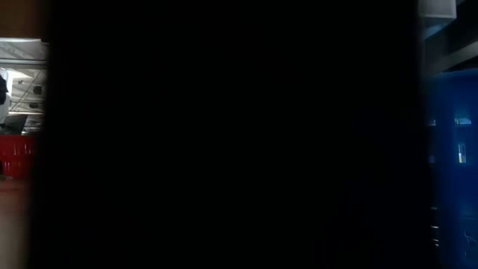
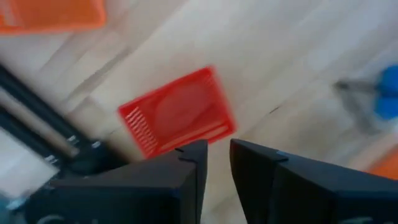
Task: Stack baskets on shelf by color
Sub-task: Stack the bottom red bin on top of the other red bin on the shelf
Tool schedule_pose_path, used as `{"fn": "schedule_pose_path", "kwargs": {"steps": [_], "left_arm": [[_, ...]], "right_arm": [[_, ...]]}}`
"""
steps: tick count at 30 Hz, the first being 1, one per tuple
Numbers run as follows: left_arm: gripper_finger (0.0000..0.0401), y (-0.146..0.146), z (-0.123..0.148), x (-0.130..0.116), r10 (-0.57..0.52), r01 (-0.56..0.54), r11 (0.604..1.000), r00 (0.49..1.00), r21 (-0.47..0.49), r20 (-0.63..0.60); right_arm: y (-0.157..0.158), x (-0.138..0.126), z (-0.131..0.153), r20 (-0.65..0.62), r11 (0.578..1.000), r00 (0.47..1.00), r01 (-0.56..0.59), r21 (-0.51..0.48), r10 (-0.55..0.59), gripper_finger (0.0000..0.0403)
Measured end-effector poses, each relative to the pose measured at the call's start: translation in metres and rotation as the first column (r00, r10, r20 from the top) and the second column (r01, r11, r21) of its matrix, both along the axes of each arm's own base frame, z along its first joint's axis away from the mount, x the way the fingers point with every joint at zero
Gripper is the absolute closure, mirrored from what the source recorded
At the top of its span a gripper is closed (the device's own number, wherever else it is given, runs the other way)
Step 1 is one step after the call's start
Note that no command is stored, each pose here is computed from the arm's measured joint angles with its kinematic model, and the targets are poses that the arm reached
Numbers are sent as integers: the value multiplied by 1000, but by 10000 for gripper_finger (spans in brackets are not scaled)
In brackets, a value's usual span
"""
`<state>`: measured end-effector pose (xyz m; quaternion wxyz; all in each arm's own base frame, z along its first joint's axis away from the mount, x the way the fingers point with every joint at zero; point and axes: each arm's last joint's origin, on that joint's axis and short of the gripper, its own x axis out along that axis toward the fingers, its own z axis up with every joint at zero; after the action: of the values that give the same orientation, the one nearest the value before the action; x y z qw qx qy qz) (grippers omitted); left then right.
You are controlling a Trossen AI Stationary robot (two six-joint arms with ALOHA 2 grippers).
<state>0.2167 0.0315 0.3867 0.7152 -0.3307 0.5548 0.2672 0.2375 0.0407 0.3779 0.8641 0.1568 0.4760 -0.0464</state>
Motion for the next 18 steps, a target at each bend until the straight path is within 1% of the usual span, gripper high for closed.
{"fn": "schedule_pose_path", "kwargs": {"steps": [1, 3, 5, 7, 8, 10, 12, 15, 16, 18], "left_arm": [[341, 1, -7, -3, -22, 22, 1000, 999, 11, -24], [341, 2, -19, -4, -98, 101, 994, 993, 34, -61], [341, 2, -32, -7, -172, 181, 982, 977, 59, -123], [341, 4, -42, -10, -229, 246, 965, 959, 87, -166], [341, 6, -50, -10, -249, 268, 960, 950, 82, -189], [341, 10, -66, -10, -256, 276, 960, 936, 52, -242], [341, 15, -77, -10, -215, 232, 972, 941, 39, -261], [341, 23, -102, -2, -149, 164, 986, 951, 34, -272], [341, 25, -110, 1, -154, 169, 985, 951, 32, -267], [341, 26, -124, 7, -232, 245, 969, 940, 21, -252]], "right_arm": [[-1, -3, 5, 27, 1000, 1000, 9, -8, -9, 290], [-3, -9, 13, 74, 999, 997, 25, -20, -23, 290], [-4, -14, 20, 116, 999, 993, 38, -24, -35, 290], [-5, -17, 25, 156, 998, 986, 58, -4, -56, 290], [-5, -18, 27, 172, 997, 982, 74, 3, -73, 290], [-7, -20, 31, 209, 992, 970, 123, 13, -123, 290], [-8, -21, 33, 228, 985, 958, 173, 19, -173, 290], [-11, -22, 34, 238, 972, 943, 233, 33, -234, 290], [-12, -22, 34, 238, 969, 940, 244, 40, -246, 290], [-14, -21, 34, 235, 962, 933, 268, 55, -273, 290]]}}
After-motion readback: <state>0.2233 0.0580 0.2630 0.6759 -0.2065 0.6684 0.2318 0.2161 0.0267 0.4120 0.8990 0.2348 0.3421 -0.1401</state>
